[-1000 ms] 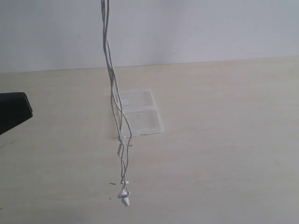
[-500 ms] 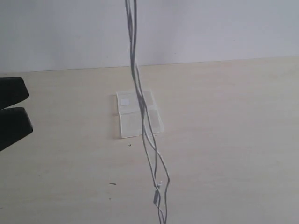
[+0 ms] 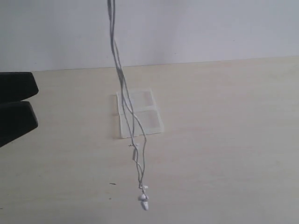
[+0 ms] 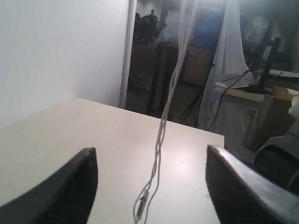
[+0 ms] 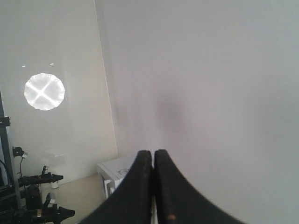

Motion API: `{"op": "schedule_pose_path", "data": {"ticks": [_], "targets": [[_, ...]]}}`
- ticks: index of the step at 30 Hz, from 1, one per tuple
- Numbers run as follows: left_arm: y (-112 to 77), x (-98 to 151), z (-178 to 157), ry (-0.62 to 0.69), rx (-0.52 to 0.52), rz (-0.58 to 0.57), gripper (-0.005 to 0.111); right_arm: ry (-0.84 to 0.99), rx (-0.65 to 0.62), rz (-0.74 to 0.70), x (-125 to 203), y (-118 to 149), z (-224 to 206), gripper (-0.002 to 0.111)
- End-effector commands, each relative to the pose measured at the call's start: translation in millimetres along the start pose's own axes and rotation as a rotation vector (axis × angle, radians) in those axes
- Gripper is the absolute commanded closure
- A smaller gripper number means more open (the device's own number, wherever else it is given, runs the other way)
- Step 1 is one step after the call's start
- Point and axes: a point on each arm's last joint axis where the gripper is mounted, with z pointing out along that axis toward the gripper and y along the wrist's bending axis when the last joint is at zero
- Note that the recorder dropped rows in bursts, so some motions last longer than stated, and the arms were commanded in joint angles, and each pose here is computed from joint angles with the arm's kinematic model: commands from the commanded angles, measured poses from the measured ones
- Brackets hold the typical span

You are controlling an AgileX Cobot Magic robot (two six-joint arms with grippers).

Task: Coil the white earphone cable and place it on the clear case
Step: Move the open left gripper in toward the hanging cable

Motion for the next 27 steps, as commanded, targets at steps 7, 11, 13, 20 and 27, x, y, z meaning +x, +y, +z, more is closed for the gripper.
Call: {"op": "schedule_pose_path", "data": {"ticks": [7,11,13,20,27], "targets": [[18.6,-1.5,14.4,0.022,0.047,-0.006,0.042,-0.024,0.012,0.029,1.9,-4.7,7.6,0.108],[17.6,-3.3,25.5,0.038,0.114,0.007,0.042,-0.023,0.009,0.032,1.9,-4.5,7.6,0.108],[15.7,-4.2,32.0,0.046,0.154,0.012,0.042,-0.022,0.008,0.032,2.1,-4.4,7.6,0.108],[11.6,-3.9,50.1,0.078,0.227,0.031,0.042,-0.018,0.003,0.035,2.4,-3.9,7.6,0.108],[14.2,5.0,62.5,0.126,0.223,0.043,0.042,-0.018,0.003,0.035,2.4,-3.9,7.6,0.108]]}}
